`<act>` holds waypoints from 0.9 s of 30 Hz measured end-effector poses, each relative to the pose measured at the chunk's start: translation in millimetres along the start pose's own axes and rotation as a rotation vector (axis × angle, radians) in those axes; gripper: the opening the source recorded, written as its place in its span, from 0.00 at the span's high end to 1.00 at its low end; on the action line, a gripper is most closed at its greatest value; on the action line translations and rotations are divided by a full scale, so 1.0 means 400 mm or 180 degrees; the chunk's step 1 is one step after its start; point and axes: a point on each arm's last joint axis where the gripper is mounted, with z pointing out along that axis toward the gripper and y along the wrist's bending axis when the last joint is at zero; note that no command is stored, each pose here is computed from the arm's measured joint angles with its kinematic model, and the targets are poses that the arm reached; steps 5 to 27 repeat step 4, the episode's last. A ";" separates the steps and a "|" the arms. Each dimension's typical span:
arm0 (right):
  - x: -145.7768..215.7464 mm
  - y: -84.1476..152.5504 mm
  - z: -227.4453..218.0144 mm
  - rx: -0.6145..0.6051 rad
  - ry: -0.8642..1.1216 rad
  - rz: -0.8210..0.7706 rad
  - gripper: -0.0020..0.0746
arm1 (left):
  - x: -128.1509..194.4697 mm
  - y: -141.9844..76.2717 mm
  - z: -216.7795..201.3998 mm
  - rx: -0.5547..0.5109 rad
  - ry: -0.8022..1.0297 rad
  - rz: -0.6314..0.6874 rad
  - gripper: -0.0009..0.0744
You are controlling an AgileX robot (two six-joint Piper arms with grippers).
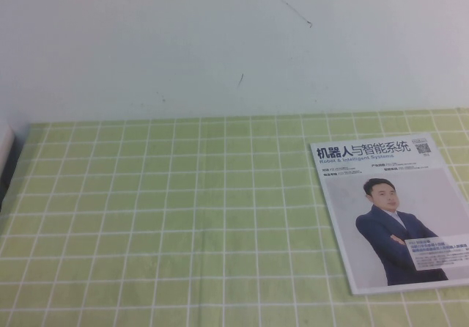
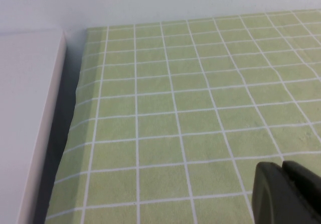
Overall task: Close book
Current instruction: 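Close the open booklet and leave it lying on the table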
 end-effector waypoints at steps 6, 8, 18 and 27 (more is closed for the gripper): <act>0.000 0.000 0.000 -0.0002 0.0000 0.0005 0.98 | 0.000 0.000 0.000 0.0000 0.0000 0.0000 0.99; 0.000 0.000 0.000 -0.0002 0.0000 0.0005 0.98 | 0.000 0.000 0.000 0.0000 0.0000 0.0000 0.99; 0.000 0.000 0.000 -0.0002 0.0000 0.0005 0.98 | 0.000 0.000 0.000 0.0000 0.0000 0.0000 0.99; 0.000 0.000 0.000 -0.0002 0.0000 0.0005 0.98 | 0.000 0.000 0.000 0.0000 0.0000 0.0000 0.99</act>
